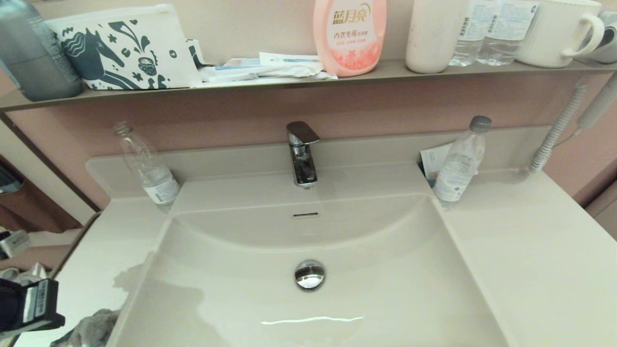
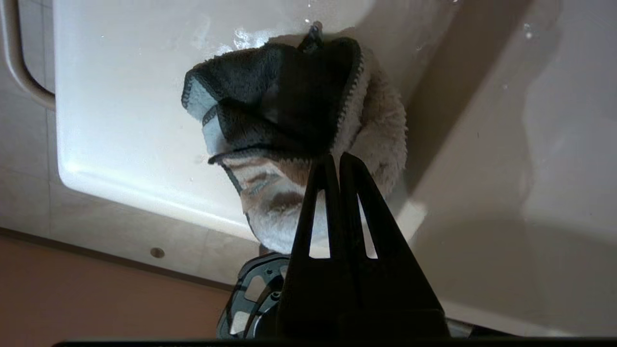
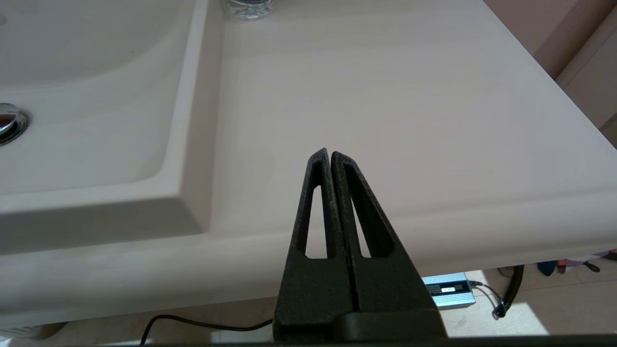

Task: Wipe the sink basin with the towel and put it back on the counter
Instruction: Pick up the cloth

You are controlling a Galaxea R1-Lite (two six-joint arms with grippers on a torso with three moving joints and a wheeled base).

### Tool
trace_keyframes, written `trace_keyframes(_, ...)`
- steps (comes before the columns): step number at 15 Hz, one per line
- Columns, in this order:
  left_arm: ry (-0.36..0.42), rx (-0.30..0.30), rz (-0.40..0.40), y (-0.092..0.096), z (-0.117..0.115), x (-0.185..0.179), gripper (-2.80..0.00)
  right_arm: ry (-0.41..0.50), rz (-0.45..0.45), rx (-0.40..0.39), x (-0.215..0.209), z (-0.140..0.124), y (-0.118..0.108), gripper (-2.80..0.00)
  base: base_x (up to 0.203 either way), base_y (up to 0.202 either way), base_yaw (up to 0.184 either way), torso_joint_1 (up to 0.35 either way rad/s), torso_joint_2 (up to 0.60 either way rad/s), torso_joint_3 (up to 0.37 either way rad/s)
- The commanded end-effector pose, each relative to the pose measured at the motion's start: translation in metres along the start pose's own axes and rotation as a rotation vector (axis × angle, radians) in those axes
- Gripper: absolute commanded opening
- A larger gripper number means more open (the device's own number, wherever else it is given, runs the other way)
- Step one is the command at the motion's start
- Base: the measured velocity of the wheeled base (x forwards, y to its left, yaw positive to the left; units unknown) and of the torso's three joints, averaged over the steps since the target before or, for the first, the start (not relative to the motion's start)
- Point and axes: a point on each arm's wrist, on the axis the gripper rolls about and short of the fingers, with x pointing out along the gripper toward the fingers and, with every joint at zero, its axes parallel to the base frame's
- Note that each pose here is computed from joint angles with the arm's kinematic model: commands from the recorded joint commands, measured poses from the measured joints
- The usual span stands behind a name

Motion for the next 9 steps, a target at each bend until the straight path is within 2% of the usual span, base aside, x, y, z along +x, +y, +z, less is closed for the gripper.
trace_keyframes(1,0.065,-0.035,0.006,0.0064,0.0142,0.0162,-2.8,0.001,0.0,0.0,0.0001,0.0001,0.0,-2.8,0.0,0.0,0.0,0.0,0.0,0.0)
trace_keyframes(2,0.06,-0.035,0.005,0.0063,0.0139,0.0151,0.0,0.001,0.0,0.001,0.0001,0.0001,0.0,-2.8,0.0,0.0,0.0,0.0,0.0,0.0)
trace_keyframes(5,0.034,-0.036,-0.006,0.0059,0.0172,0.0095,0.0,0.002,0.0,0.0,0.0001,-0.0001,0.0,-2.8,0.0,0.0,0.0,0.0,0.0,0.0)
trace_keyframes(9,0.056,-0.047,0.004,0.008,0.0127,0.0122,0.0,0.001,0.0,0.0,0.0001,0.0001,0.0,-2.8,0.0,0.0,0.0,0.0,0.0,0.0)
